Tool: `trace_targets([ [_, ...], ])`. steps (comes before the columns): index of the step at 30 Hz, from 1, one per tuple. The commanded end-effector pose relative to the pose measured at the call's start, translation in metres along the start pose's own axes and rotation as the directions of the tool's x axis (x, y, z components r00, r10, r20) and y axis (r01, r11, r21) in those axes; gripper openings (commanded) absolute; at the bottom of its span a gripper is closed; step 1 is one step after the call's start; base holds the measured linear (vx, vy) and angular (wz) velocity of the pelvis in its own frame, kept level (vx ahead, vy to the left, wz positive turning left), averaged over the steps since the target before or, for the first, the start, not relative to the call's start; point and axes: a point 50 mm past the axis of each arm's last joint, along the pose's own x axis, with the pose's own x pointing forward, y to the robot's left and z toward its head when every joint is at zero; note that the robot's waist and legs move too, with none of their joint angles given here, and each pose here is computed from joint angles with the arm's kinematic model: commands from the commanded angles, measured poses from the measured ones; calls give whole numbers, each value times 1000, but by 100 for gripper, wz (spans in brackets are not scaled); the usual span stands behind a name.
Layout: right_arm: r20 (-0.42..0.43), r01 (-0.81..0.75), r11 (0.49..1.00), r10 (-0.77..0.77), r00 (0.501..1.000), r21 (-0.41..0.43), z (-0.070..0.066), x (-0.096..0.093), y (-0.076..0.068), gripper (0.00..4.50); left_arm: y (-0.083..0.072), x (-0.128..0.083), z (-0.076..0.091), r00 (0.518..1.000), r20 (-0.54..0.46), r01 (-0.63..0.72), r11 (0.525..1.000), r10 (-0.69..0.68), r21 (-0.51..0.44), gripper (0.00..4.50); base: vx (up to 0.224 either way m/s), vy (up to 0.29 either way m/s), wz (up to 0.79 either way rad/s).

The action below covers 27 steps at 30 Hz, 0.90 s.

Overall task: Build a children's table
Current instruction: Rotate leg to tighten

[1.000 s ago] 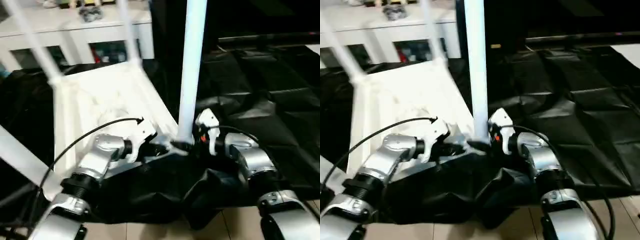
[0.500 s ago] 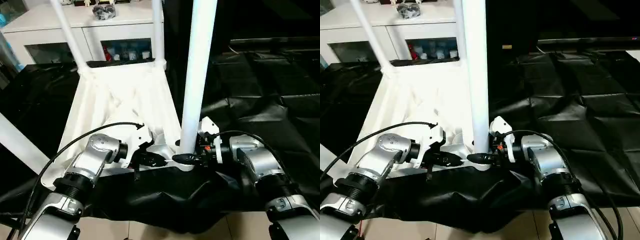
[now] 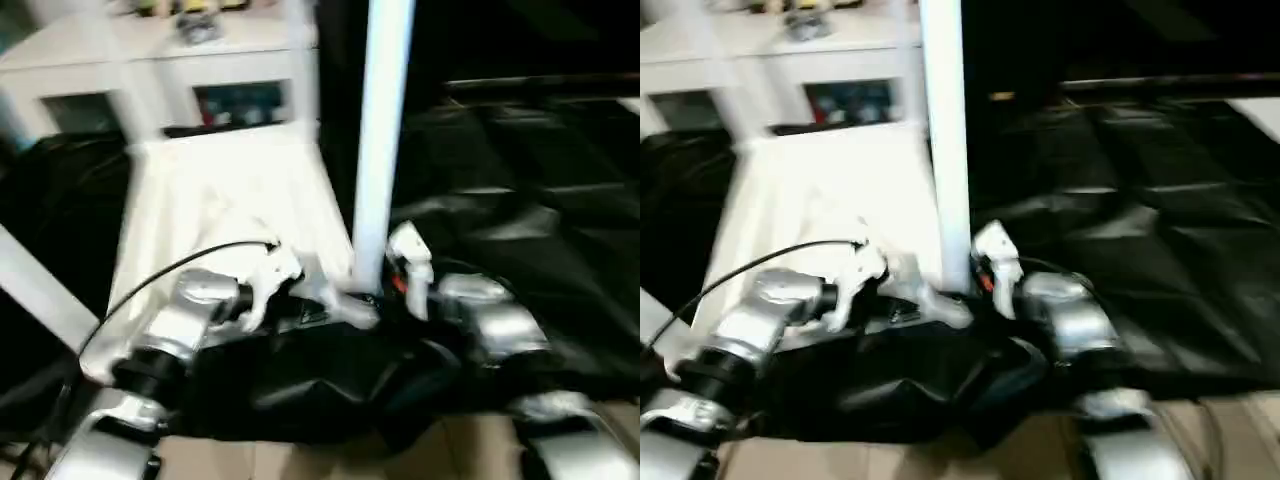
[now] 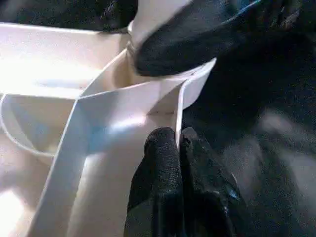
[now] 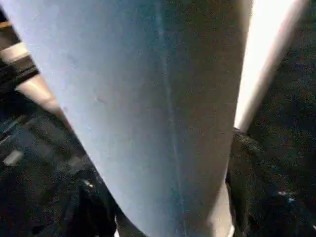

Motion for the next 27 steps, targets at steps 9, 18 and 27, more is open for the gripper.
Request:
trace_targets([
  [9, -31, -75, 994, 78, 997, 74, -15, 37, 43, 333, -24, 35, 25, 997, 83, 0, 1000, -1, 16, 0, 0, 0, 0],
  [18, -50, -346, 936, 343, 938, -69, -10, 22, 48, 359, -15, 17, 17, 998, 40, 52, 997, -55, 63, 0, 0, 0, 0],
  [27, -154, -648, 761, 637, 755, -29, -9, -10, 49, 305, -2, -1, 11, 989, -18, 150, 982, -149, 115, 0, 0, 0, 0],
])
